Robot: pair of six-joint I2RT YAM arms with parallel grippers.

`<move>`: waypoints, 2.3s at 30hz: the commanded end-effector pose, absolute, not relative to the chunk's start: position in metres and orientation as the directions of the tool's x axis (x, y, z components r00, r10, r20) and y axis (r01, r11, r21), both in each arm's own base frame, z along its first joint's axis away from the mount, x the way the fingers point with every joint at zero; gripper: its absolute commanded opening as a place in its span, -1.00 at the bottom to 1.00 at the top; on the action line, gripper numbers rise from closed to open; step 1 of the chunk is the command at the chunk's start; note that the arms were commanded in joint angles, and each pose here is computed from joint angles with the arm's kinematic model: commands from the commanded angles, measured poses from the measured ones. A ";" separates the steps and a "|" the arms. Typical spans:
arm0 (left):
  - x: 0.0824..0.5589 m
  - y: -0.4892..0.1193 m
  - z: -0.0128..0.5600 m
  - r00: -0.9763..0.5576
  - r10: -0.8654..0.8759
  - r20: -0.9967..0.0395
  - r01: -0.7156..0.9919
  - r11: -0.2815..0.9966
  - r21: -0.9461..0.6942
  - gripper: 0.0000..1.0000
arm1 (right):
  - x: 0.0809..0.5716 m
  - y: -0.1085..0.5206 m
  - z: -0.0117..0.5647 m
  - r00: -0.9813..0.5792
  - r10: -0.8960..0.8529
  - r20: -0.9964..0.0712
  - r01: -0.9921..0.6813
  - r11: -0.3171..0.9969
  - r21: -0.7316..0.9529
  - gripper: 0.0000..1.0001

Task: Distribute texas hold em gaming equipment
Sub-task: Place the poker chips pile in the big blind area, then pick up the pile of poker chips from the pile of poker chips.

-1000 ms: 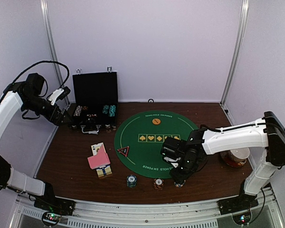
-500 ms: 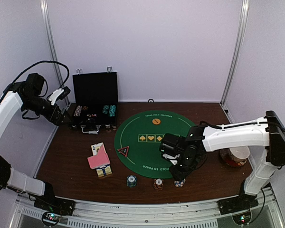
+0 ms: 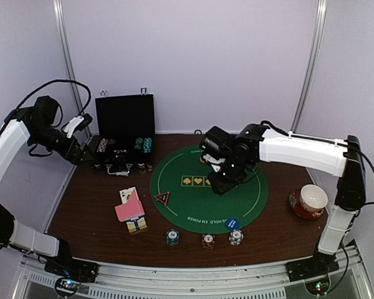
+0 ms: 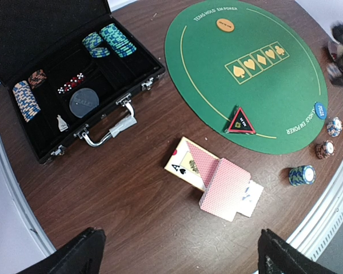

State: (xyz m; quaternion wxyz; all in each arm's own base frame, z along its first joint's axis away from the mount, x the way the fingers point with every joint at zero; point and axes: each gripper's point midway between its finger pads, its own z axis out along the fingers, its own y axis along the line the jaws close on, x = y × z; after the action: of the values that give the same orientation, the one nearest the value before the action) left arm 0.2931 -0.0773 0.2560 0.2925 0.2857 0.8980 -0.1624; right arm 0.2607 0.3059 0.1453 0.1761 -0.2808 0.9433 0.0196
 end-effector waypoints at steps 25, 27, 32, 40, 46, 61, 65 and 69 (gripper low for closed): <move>0.283 -0.078 0.261 -0.640 0.431 -0.636 0.629 0.769 -0.112 0.95 | 0.513 0.286 0.043 -0.863 -0.240 -0.444 -0.227 0.970 -0.084 -0.44; 0.283 -0.078 0.261 -0.639 0.432 -0.637 0.630 0.768 -0.111 0.95 | 0.514 0.283 0.037 -0.870 -0.237 -0.433 -0.221 0.971 -0.088 -0.31; 0.284 -0.079 0.263 -0.637 0.429 -0.641 0.632 0.766 -0.114 0.95 | 0.512 0.278 0.033 -0.877 -0.240 -0.416 -0.219 0.971 -0.099 0.36; 0.283 -0.080 0.266 -0.635 0.424 -0.646 0.633 0.765 -0.119 0.95 | 0.500 0.285 0.097 -0.835 -0.259 -0.485 -0.255 0.964 -0.077 0.58; 0.283 -0.079 0.266 -0.635 0.426 -0.645 0.630 0.768 -0.112 0.95 | 0.438 0.292 0.148 -0.798 -0.290 -0.528 -0.314 0.948 -0.045 0.65; 0.286 -0.078 0.267 -0.637 0.432 -0.638 0.631 0.768 -0.110 0.95 | 0.198 0.269 0.117 -0.840 -0.453 -0.300 -0.474 0.881 -0.003 0.74; 0.288 -0.079 0.270 -0.637 0.430 -0.641 0.630 0.768 -0.111 0.95 | 0.177 0.264 0.100 -0.846 -0.476 -0.240 -0.490 0.872 -0.001 0.74; 0.288 -0.079 0.270 -0.638 0.428 -0.640 0.629 0.769 -0.113 0.95 | 0.165 0.262 0.075 -0.858 -0.481 -0.182 -0.493 0.870 0.024 0.70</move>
State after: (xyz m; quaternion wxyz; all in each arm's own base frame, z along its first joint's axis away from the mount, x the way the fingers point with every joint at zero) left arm 0.2848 -0.0790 0.2606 0.2932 0.2930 0.8948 -0.1658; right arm 0.1780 0.2635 0.0886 0.1100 -0.2658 0.9575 0.0197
